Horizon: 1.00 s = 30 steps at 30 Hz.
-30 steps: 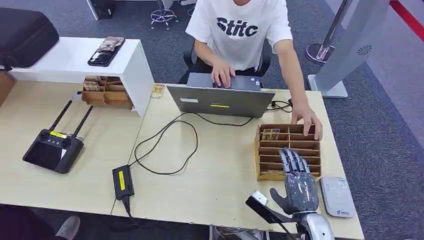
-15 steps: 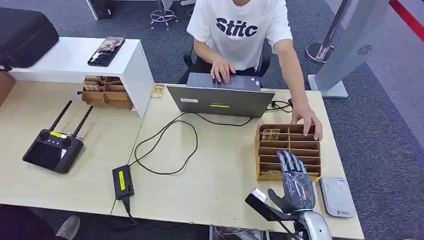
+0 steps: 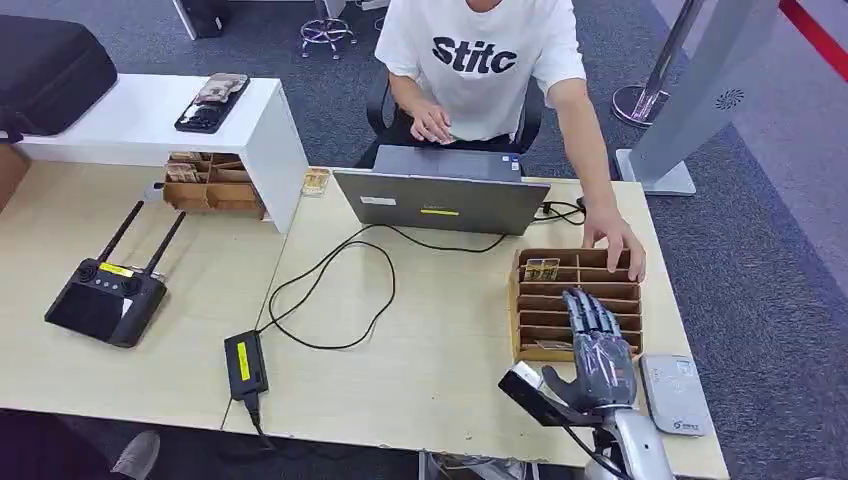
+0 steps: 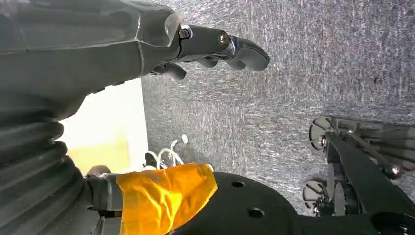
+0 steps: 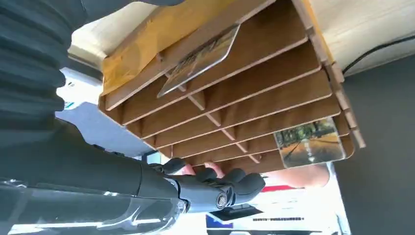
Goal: Pass the card to the sensor for recognition and then transmit it.
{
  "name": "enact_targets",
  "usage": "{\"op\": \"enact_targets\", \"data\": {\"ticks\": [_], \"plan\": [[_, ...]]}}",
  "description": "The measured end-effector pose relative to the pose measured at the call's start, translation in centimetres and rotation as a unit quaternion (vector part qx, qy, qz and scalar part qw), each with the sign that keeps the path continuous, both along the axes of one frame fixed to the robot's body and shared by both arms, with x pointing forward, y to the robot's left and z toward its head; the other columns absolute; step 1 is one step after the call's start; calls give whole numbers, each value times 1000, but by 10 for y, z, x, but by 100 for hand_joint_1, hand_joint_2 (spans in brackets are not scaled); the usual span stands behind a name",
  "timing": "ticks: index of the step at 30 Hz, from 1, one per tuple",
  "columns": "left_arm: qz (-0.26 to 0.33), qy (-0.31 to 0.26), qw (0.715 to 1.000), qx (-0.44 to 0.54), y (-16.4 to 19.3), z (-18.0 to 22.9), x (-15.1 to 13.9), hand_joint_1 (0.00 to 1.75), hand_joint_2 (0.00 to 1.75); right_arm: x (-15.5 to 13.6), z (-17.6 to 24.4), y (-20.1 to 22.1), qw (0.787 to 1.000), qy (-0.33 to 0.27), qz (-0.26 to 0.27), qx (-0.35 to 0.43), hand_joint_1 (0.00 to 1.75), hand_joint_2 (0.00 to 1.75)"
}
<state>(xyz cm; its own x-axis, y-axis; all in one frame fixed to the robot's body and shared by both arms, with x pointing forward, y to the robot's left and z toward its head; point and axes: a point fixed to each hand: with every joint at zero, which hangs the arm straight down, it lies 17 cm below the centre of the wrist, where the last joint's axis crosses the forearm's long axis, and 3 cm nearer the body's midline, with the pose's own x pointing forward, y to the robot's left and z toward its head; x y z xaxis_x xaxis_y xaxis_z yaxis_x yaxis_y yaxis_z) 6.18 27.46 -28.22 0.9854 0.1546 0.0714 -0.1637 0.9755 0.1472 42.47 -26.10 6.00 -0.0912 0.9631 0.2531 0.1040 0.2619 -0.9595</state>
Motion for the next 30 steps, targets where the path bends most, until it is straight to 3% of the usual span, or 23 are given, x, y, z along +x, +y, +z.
{"op": "enact_targets", "data": {"ticks": [1, 2, 3, 4, 5, 30], "plan": [[0, 0, 1000, 0, 0, 0, 0, 0, 175, 0, 0, -2, 1000, 0, -2, 0, 3, 175], [0, 0, 1000, 0, 0, 0, 0, 0, 175, 0, 0, -3, 1000, 0, -3, 0, 30, 175], [0, 0, 1000, 1, 1, 0, 0, 0, 175, 0, 0, -4, 1000, 0, -4, 0, 131, 175], [0, 0, 1000, 1, 1, 0, 0, 0, 175, 0, 0, -5, 1000, 0, -6, 0, 162, 175], [0, 0, 1000, 1, 1, 0, 0, 0, 175, 0, 0, -5, 1000, 0, -6, 0, 173, 175], [-1, -5, 1000, 3, 2, 0, 2, 0, 175, -1, -3, -11, 1000, 5, -4, 15, 175, 175]]}}
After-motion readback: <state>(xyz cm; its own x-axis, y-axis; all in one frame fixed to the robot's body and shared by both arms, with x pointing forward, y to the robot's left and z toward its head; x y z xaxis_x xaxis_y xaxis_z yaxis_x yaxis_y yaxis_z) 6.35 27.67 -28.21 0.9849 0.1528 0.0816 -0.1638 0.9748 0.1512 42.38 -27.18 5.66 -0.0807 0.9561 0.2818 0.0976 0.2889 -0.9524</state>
